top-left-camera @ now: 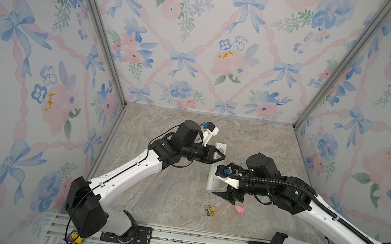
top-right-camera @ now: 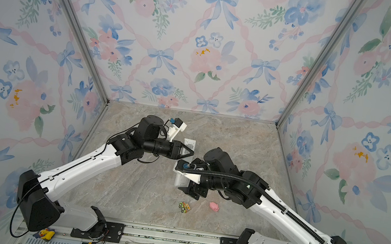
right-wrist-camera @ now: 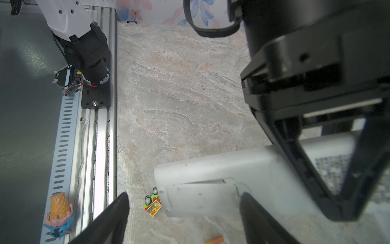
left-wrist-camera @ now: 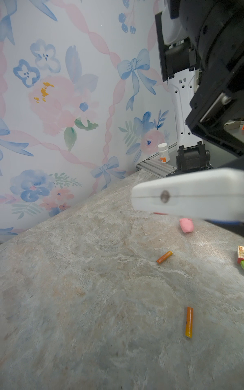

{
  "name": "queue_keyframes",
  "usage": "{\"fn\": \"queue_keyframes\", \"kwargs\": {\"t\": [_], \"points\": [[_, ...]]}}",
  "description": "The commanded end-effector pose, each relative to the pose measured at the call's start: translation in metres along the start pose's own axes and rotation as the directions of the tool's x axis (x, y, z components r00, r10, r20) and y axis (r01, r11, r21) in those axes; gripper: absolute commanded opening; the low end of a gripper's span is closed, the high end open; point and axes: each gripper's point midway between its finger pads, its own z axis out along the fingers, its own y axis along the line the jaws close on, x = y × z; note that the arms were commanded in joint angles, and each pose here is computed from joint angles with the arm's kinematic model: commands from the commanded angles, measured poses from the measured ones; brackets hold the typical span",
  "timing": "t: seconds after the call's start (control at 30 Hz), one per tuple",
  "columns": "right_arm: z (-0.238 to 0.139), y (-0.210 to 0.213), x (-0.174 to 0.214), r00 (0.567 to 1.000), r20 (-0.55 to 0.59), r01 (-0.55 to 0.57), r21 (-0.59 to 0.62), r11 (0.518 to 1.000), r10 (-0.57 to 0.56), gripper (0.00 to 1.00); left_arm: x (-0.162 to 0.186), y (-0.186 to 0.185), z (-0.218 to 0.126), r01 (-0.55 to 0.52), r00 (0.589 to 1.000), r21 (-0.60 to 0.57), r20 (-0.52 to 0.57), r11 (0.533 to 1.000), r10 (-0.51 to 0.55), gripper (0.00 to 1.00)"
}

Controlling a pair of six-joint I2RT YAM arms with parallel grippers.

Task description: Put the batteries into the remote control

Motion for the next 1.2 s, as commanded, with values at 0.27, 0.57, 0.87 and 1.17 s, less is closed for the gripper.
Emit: {"fn": "queue_keyframes", "kwargs": {"t": [0.27, 0.57, 0.87, 1.17], "points": [[0.002, -0.009, -0.004, 1.000, -0.018, -0.008, 0.056, 0.998, 0.009, 0.89, -0.016, -0.007, 0.000, -0.053, 0.997, 0.019, 0.053, 0.998, 0.052, 0.00], [-0.009, -0.025, -0.013, 0.998, 0.010, -0.056, 0.132, 0.990, 0.055, 0.90, -0.021, 0.000, 0.000, -0.044, 0.996, -0.021, 0.079, 0.999, 0.046, 0.00], [-0.037, -0.058, -0.016, 0.955, 0.117, -0.292, 0.194, 0.936, 0.274, 0.89, -0.029, 0.035, -0.006, 0.060, 0.988, -0.132, 0.148, 0.989, -0.041, 0.00], [-0.046, -0.105, 0.015, 0.787, 0.173, -0.616, 0.215, 0.758, 0.592, 0.86, -0.042, 0.084, -0.024, 0.286, 0.923, -0.285, 0.338, 0.915, -0.183, 0.00]]}}
